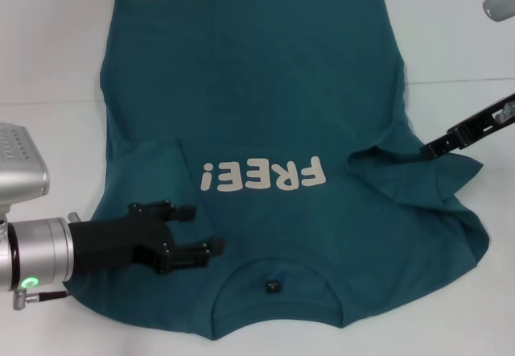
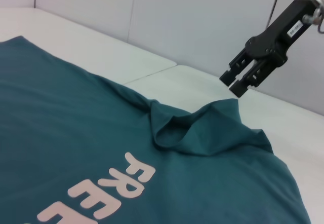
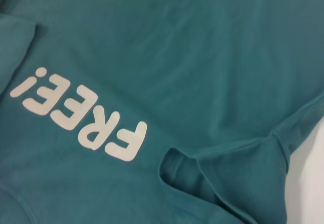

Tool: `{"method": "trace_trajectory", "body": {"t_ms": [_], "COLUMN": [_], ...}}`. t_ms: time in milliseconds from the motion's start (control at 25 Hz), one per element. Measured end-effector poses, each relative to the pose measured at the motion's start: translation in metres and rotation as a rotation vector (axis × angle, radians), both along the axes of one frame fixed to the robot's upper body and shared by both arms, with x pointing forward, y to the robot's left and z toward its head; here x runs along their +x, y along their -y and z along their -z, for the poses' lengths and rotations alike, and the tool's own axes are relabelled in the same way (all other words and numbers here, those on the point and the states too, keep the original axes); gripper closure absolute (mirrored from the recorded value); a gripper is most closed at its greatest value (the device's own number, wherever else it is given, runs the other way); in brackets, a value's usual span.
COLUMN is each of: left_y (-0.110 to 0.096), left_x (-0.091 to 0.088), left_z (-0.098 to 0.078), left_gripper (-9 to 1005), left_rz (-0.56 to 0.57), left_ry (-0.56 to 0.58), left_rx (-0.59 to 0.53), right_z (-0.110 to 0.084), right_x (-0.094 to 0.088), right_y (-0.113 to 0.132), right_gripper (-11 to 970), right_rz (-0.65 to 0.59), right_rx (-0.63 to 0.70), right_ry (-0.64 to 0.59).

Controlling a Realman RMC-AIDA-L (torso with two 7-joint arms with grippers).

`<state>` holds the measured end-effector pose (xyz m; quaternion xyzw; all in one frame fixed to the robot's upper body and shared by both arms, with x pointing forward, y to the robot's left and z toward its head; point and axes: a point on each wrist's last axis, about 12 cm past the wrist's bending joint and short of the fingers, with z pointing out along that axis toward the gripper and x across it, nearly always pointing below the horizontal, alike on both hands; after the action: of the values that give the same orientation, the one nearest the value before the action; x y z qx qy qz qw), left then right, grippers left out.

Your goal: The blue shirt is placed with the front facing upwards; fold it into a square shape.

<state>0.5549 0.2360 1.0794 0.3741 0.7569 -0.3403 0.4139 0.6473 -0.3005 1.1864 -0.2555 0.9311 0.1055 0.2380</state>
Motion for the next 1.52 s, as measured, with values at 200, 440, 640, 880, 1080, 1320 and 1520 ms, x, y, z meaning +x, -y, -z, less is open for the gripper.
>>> {"method": "trace_trajectory", "body": {"t_ms": [200,440,640,880,1080,1320,1520], "left_y": [0.001,0.001,0.002,0.002,0.002,0.002,0.001], "left_x": [0.0,0.0,0.0,0.0,0.0,0.001,0.0], "left_z": [-0.003,-0.004,-0.004,-0.004,-0.004,-0.004,-0.003], "left_gripper": [182,182,182,182,182,183,183], "left_rz": [0.011,0.011,0.011,0.012,0.012,0.01,0.008], "left_ry": [0.009,0.011,0.012,0.012,0.012,0.013,0.011], "left_rx": [-0.005,-0.009,-0.009,-0.009,-0.009,-0.008,-0.007], "right_z": [0.006,0.023,0.032,0.036,0.035,0.035,0.035], "right_x": [-0.002,-0.002,0.0,0.002,0.001,0.001,0.0], "right_y": [0.006,0.012,0.009,0.005,-0.001,-0.001,-0.004], "right_gripper": [293,295,296,297,347,444,625], "right_rz": [0.002,0.032,0.04,0.037,0.015,0.014,0.026], "right_rx": [-0.025,-0.048,-0.05,-0.048,-0.059,-0.081,-0.072], "right_ry": [-0.004,-0.008,-0.008,-0.011,-0.032,-0.038,-0.042]}}
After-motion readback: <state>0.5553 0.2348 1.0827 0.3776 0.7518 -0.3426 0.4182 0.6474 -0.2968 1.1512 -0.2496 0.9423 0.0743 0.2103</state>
